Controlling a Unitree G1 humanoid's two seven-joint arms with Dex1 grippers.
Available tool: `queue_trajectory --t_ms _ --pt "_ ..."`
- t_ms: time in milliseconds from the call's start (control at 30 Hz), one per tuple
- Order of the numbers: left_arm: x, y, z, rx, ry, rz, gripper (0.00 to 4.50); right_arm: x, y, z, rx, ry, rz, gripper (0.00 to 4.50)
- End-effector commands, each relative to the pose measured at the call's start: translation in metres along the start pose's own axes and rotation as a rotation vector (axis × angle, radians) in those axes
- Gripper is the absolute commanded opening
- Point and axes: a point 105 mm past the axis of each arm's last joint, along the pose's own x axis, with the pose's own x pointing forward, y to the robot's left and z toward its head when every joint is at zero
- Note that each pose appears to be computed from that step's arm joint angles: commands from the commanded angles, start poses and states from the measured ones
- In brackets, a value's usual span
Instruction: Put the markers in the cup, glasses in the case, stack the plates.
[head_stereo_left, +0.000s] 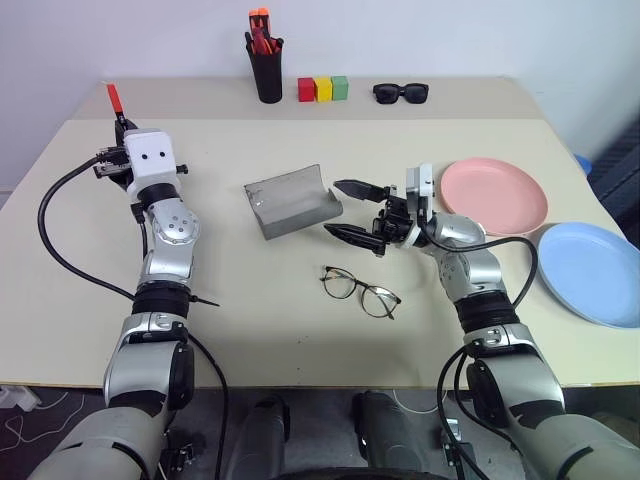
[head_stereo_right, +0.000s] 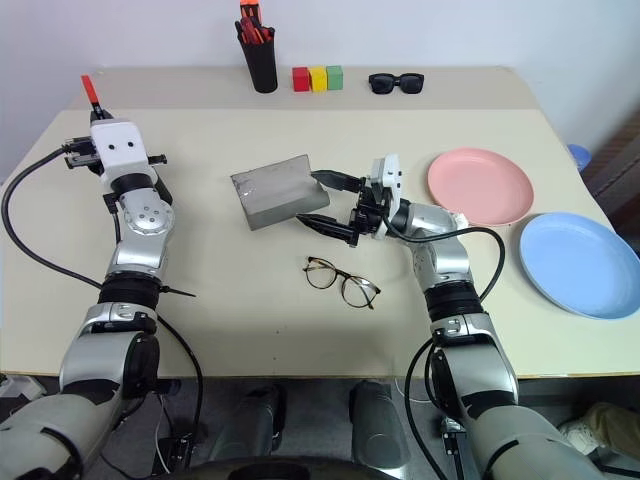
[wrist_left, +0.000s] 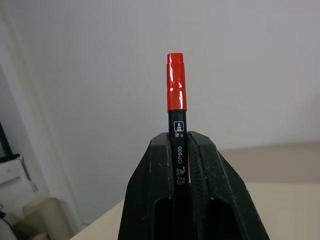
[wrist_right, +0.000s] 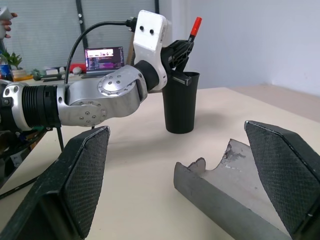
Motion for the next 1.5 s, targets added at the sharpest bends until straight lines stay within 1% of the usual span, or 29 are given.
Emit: queue_trajectory --t_ms 33,200,300,500,633,733,800,833,867,900,967,1033,1100,1200,1333,1433,1500 --pt "0.001 0.002 0.010 -0.014 -0.040 0.006 0.27 0.007 -0.001 0.024 -0.071 -0.058 0.018 4.46" --pt "-0.001 0.002 0.008 -0.012 -0.036 0.005 0.27 0.008 -0.001 0.025 -0.073 -0.060 0.018 4.46" --pt "-0.004 0.003 0.007 -0.010 -0.038 0.007 1.28 0.007 -0.002 0.025 -0.075 -0.061 0.016 4.46" --pt "-0.007 0.002 0.013 -0.047 -0.045 0.000 4.22 0.007 -0.003 0.025 -0.077 -0.058 0.012 4.46" --pt "-0.008 -0.003 0.030 -0.117 -0.065 -0.033 4.22 0.005 -0.007 0.026 -0.078 -0.045 -0.012 4.46" --pt "-0.009 -0.016 0.045 -0.169 -0.055 -0.146 4.22 0.002 -0.008 0.025 -0.080 -0.019 -0.032 4.46" --pt "-0.013 -0.034 0.061 -0.213 -0.030 -0.326 4.22 -0.004 -0.009 0.024 -0.088 0.009 -0.064 4.46" --pt "-0.018 -0.046 0.068 -0.260 0.019 -0.464 4.22 -0.010 -0.008 0.025 -0.092 0.022 -0.081 4.46" --pt "-0.025 -0.056 0.077 -0.286 0.039 -0.594 4.22 -0.017 -0.006 0.026 -0.097 0.037 -0.100 4.46" --pt "-0.031 -0.061 0.082 -0.302 0.056 -0.679 4.22 -0.021 -0.005 0.026 -0.099 0.047 -0.111 4.46" --pt "-0.048 -0.074 0.091 -0.274 0.060 -0.908 4.22 -0.031 -0.001 0.027 -0.108 0.072 -0.131 4.46" --pt "-0.065 -0.080 0.092 -0.255 0.097 -1.118 4.22 -0.043 0.002 0.027 -0.117 0.096 -0.165 4.46" --pt "-0.077 -0.083 0.084 -0.181 0.143 -1.313 4.22 -0.057 0.006 0.025 -0.125 0.132 -0.205 4.46" --pt "-0.087 -0.084 0.072 -0.063 0.166 -1.505 4.22 -0.069 0.010 0.024 -0.134 0.152 -0.255 4.46" --pt "-0.085 -0.087 0.051 0.093 0.201 -1.627 4.22 -0.072 0.013 0.026 -0.142 0.145 -0.293 4.46" --pt "-0.081 -0.090 0.046 0.141 0.195 -1.665 4.22 -0.072 0.013 0.027 -0.145 0.139 -0.307 4.46" --pt "-0.085 -0.097 0.042 0.166 0.205 -1.751 4.22 -0.074 0.015 0.025 -0.149 0.137 -0.322 4.46"
